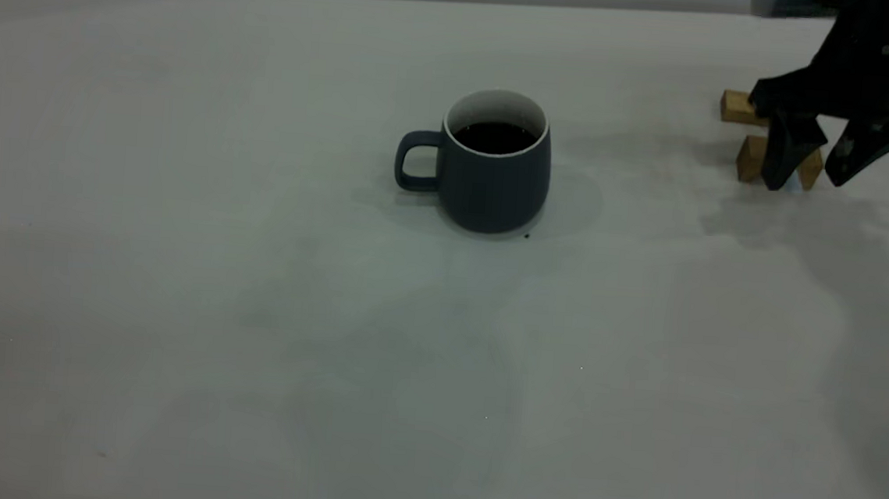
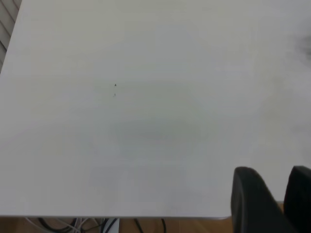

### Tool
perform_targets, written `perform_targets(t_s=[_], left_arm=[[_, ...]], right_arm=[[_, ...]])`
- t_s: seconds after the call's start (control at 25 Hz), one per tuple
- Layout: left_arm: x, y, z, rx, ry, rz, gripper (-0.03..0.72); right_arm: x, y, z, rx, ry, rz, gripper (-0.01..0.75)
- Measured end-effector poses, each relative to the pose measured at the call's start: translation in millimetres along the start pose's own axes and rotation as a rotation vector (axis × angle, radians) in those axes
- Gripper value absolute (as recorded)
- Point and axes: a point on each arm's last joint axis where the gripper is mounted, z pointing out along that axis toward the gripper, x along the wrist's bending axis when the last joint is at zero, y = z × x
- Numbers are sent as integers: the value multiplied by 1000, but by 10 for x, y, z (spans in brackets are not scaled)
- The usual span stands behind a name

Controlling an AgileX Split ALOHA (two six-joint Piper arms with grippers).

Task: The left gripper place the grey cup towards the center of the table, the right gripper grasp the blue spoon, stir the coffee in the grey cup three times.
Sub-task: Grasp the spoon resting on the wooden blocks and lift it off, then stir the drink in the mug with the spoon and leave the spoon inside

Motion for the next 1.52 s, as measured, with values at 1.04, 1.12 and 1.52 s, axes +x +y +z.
perform_targets(t_s=[1.04, 1.12, 1.52], left_arm=[[0, -1, 0, 1, 0, 0, 238], [0, -1, 0, 1, 0, 0, 238], [0, -1, 0, 1, 0, 0, 238]], right_arm=[[-112, 209, -136, 24, 29, 42, 128], [-51, 278, -461, 21, 98, 95, 128], [522, 368, -1356, 63, 705, 365, 128]])
